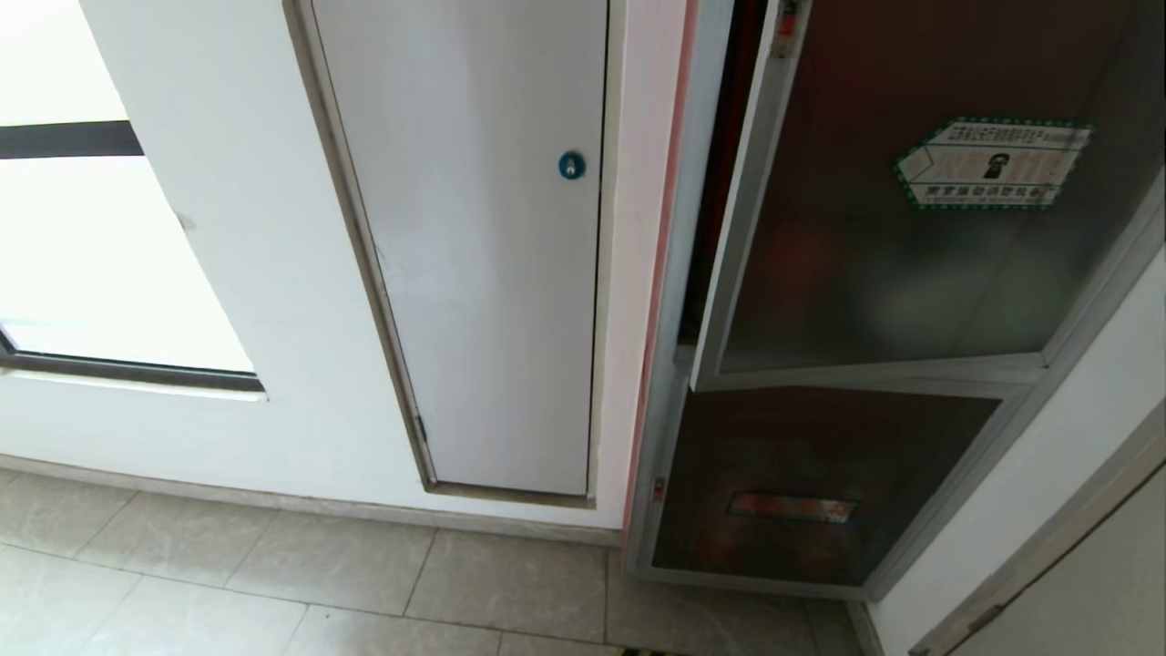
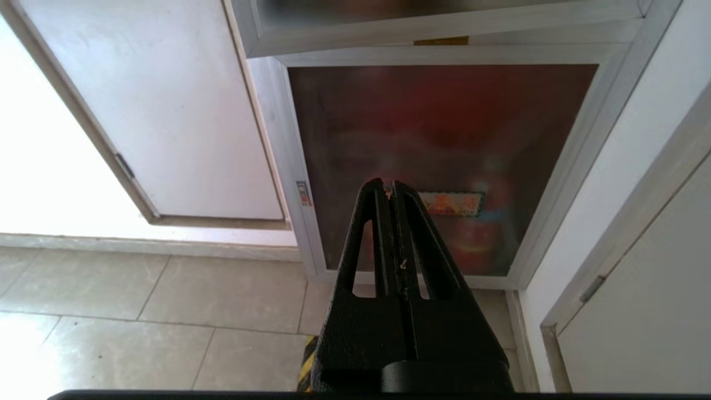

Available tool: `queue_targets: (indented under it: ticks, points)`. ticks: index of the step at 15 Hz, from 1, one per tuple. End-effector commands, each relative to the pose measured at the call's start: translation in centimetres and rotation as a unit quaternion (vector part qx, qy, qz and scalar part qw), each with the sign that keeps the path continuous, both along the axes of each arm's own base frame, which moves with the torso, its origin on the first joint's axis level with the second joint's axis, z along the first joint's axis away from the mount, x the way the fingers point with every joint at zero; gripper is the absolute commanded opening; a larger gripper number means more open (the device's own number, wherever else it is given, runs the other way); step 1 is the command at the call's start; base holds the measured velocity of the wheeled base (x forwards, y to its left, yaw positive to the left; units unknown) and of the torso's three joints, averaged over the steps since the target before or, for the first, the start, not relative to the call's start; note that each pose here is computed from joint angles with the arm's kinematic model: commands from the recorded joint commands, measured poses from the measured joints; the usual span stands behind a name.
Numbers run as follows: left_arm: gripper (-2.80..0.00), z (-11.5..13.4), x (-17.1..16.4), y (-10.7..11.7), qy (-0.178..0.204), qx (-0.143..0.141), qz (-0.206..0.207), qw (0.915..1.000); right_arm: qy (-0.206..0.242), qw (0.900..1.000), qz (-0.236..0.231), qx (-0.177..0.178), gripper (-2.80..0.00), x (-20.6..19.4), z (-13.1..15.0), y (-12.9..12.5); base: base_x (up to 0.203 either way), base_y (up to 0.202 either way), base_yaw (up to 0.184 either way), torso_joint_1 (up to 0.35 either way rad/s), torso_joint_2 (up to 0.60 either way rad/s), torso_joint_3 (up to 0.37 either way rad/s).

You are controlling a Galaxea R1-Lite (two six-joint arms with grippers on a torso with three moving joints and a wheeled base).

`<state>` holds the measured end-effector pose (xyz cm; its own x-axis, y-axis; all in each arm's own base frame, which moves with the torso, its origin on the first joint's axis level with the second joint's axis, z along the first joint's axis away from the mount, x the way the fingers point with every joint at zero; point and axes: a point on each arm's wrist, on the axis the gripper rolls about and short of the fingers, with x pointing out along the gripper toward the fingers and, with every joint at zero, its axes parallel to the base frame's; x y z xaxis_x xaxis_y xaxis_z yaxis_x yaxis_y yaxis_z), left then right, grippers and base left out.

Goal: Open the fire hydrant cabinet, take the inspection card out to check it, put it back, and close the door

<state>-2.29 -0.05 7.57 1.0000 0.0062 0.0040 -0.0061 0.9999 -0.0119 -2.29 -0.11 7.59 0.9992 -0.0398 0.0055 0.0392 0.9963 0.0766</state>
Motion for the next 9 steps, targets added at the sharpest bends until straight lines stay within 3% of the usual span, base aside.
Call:
queue_targets:
  ticks: [1,9]
  points:
    - [-2.8,0.01,0.01,0.0,0.0,-0.001,0.0,1.0,0.001,1.0,0.0,-0.001,-2.8,0.02,0.01,0.0,0.196,0.0,0.0,0.007,0.0,0.002]
    - [-2.8,-0.04,0.02,0.01,0.001,-0.003,0.002,1.0,0.001,1.0,0.001,-0.001,-2.8,0.02,0.01,0.0,0.194,0.0,0.0,0.003,0.0,0.003]
